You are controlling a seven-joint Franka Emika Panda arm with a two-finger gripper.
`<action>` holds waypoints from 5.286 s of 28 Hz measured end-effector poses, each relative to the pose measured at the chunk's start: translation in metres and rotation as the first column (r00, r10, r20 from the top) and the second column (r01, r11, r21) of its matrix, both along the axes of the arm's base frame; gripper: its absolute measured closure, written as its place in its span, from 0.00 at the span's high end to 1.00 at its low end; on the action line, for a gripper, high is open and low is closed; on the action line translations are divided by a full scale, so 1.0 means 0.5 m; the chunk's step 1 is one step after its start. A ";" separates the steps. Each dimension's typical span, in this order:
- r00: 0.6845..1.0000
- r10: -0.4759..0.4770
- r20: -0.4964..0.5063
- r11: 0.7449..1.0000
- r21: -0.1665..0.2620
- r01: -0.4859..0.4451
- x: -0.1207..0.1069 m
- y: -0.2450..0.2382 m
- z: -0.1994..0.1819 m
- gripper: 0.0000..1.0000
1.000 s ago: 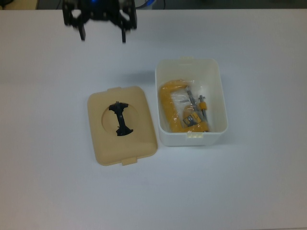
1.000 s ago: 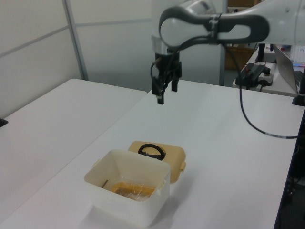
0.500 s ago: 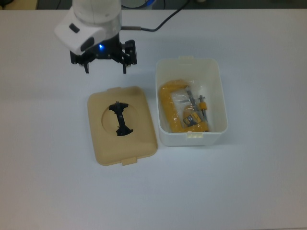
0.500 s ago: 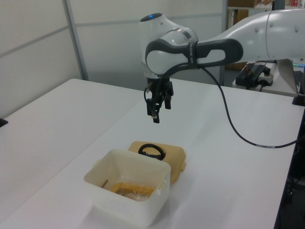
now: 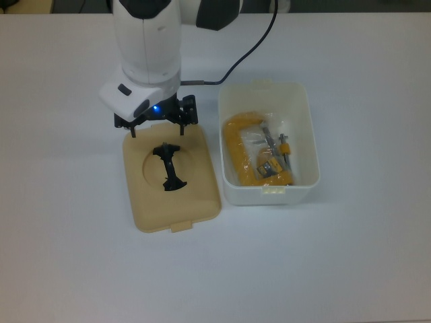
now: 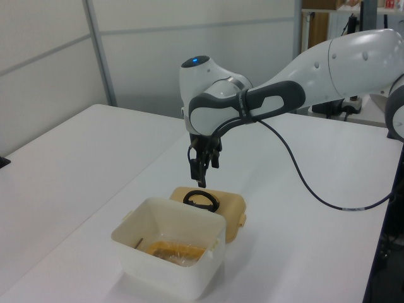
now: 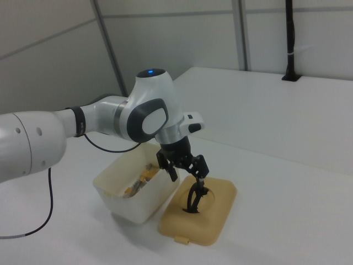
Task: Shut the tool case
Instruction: 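Lower the gripper onto the black handle of the beige lid, then close the gripper on the black handle and lift the lid, then carry the beige lid over the white box and lower it on, then press the lid down onto the box rim and open the gripper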
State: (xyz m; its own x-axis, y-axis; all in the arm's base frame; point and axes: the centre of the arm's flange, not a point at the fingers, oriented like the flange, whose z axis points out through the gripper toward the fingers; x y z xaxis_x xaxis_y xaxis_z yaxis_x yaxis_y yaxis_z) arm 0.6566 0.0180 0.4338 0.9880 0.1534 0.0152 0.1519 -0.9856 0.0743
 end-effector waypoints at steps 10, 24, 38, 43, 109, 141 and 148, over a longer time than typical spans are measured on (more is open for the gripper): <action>0.997 0.069 -0.027 0.997 -0.016 -0.070 0.007 0.004 -0.050 0.97; 0.994 0.111 -0.011 0.993 -0.028 -0.111 0.026 0.036 -0.102 0.79; 0.993 0.114 0.021 0.993 -0.030 -0.114 0.033 0.032 -0.095 0.22; 0.991 0.132 0.019 0.991 -0.032 -0.131 0.033 0.032 -0.096 0.11; 0.992 -0.106 0.062 0.992 0.082 0.100 -0.111 0.430 0.176 0.11; 0.989 -0.112 0.097 0.992 0.063 0.106 -0.084 0.404 0.192 0.11; 0.990 -0.104 0.095 0.993 0.058 0.099 -0.085 0.406 0.188 0.11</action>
